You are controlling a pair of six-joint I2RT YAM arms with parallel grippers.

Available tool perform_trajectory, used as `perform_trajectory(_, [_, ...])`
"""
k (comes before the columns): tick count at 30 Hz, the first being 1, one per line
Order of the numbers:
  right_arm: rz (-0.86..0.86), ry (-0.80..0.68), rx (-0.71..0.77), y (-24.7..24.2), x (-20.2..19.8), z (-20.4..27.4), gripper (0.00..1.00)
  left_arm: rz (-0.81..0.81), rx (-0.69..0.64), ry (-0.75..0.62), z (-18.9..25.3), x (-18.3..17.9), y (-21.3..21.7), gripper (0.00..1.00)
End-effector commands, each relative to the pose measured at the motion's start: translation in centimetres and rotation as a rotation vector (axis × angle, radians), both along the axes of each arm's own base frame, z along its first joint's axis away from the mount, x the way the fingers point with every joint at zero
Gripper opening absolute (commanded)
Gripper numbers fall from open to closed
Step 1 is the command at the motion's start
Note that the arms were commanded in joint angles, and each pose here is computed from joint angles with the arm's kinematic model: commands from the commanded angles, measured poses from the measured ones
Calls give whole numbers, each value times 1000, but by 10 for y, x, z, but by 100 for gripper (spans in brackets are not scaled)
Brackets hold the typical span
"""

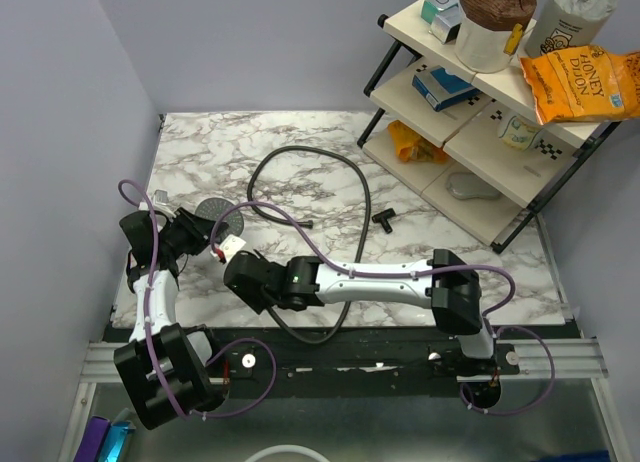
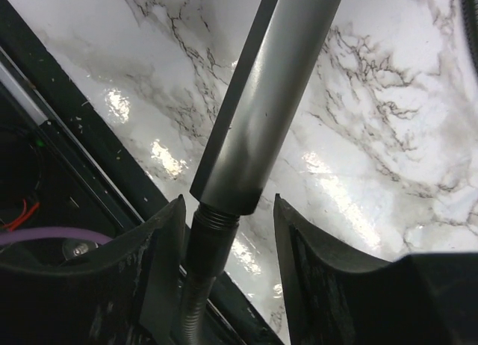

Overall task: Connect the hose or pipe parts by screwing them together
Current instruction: Install the bathroom fixture on the pipeline.

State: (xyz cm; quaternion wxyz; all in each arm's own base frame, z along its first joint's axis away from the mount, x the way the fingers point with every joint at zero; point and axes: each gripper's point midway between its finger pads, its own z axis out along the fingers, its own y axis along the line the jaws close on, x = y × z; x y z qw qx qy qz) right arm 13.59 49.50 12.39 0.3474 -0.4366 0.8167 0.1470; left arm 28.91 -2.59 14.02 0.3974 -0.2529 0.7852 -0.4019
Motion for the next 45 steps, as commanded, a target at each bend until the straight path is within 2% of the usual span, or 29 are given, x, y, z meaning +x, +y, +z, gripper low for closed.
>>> perform_trajectory(1, [-4,38,29,14,-5,-7,53,-10,-9,-57,18,5,0,0])
perform_trajectory(3, [-8,40,29,14,-5,-7,50,-11,-12,-56,18,5,0,0])
perform_trajectory(10, [-40,62,75,18,0,2,28,-18,-24,-69,20,4,-3,0])
perform_trajectory(14, [-61,109,132,24,6,12,19,-24,-32,-73,21,4,-4,0])
perform_trajectory(19, [-34,216,266,25,9,31,16,-36,-53,-84,23,3,-7,0])
perform_trajectory(20, [16,255,334,34,2,42,16,-45,-60,-89,24,3,-8,0])
perform_trajectory(21, [25,281,339,28,1,34,16,-43,-69,-87,25,3,-8,0])
perform_trajectory(24, [127,388,496,33,-7,63,16,-49,-82,-94,27,2,-10,0])
perform_trajectory(25, [139,438,506,27,-12,54,16,-53,-85,-102,28,2,-11,0])
perform_trajectory(26, [216,457,610,32,-15,78,16,-54,-90,-104,29,2,-11,0])
perform_trajectory(28, [255,532,656,26,-22,74,16,-60,-102,-108,30,2,-13,0])
perform_trajectory(29, [326,552,732,27,-25,90,16,-60,-110,-109,30,2,-13,0])
perform_trajectory(31, [360,631,798,24,-30,96,14,-71,-133,-119,32,1,-16,0])
perform_trajectory(32, [439,650,866,20,-35,104,14,-75,-138,-124,34,1,-17,0])
perform_trajectory(34, [447,763,907,19,-37,99,14,-84,-148,-139,36,0,-19,0])
perform_trajectory(35, [512,755,971,16,-38,109,14,-83,-161,-137,38,0,-19,0])
perform_trajectory(37, [508,855,1013,15,-39,103,14,-92,-169,-149,40,-1,-21,0])
perform_trajectory(38, [566,831,1085,11,-38,116,15,-93,-172,-149,40,-1,-21,0])
perform_trajectory(40, [542,909,1107,10,-36,106,17,-97,-174,-154,41,-1,-21,0])
perform_trajectory(43, [535,929,1141,5,-31,101,29,-99,-176,-157,42,-2,-22,0])
perform_trajectory(44, [518,930,1130,4,-28,97,45,-101,-176,-157,42,-2,-22,0])
perform_trajectory(45, [498,929,1115,3,-26,93,52,-103,-178,-157,43,-1,-22,0])
